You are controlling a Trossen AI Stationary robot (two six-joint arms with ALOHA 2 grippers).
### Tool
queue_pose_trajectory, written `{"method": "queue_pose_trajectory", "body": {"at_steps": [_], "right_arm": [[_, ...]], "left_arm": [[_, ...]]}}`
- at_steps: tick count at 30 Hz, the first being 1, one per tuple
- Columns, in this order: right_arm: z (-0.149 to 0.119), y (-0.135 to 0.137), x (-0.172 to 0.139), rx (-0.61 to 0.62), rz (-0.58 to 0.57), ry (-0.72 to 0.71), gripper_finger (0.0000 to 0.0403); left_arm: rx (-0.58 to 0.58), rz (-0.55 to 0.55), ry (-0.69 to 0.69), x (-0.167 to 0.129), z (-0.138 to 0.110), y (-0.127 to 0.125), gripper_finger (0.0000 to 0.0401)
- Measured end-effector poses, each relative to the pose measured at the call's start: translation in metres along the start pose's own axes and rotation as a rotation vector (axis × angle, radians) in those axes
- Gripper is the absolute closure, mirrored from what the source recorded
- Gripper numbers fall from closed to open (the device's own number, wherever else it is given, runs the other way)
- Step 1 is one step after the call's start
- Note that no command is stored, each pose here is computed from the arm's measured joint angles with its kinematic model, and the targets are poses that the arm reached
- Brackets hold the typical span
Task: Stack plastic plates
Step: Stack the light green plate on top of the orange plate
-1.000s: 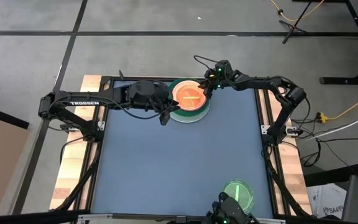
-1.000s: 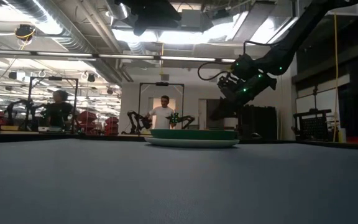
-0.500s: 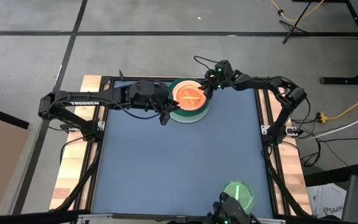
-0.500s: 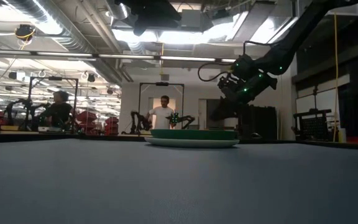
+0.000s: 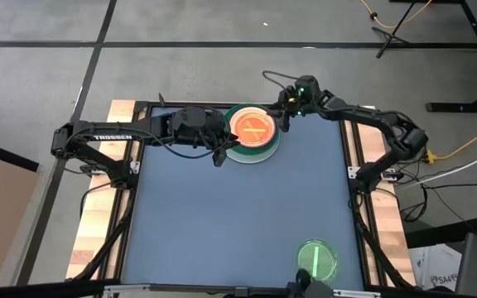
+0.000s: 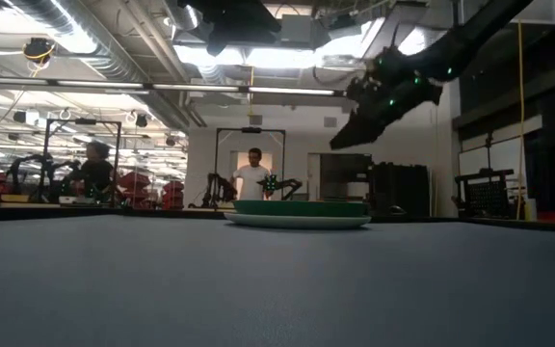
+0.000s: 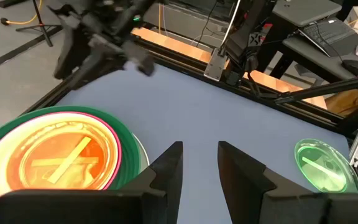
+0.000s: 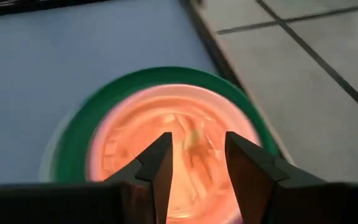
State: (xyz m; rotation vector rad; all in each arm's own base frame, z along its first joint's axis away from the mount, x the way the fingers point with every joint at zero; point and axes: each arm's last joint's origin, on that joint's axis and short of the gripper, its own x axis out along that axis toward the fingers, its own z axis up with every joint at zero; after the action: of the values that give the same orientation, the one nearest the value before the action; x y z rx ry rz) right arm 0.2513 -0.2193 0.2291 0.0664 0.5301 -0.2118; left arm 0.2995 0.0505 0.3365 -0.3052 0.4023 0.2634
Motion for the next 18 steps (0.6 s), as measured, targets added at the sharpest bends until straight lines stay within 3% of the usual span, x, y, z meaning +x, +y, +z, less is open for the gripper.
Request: {"method": "queue_pose_trajectory", "body": {"at_steps": [9, 18], "right_arm": [[0.023, 0.08, -0.022, -0.226, 0.211, 0.048, 0.0265], [0.023, 0.154, -0.051, -0.346, 0.442, 0.146, 0.0265]], "left_arm": [[0.002, 0.009, 0.032, 0.0, -0.003, 0.001, 0.0307], [0.011, 0.024, 0.062, 0.0, -0.007, -0.002, 0.0307]]}}
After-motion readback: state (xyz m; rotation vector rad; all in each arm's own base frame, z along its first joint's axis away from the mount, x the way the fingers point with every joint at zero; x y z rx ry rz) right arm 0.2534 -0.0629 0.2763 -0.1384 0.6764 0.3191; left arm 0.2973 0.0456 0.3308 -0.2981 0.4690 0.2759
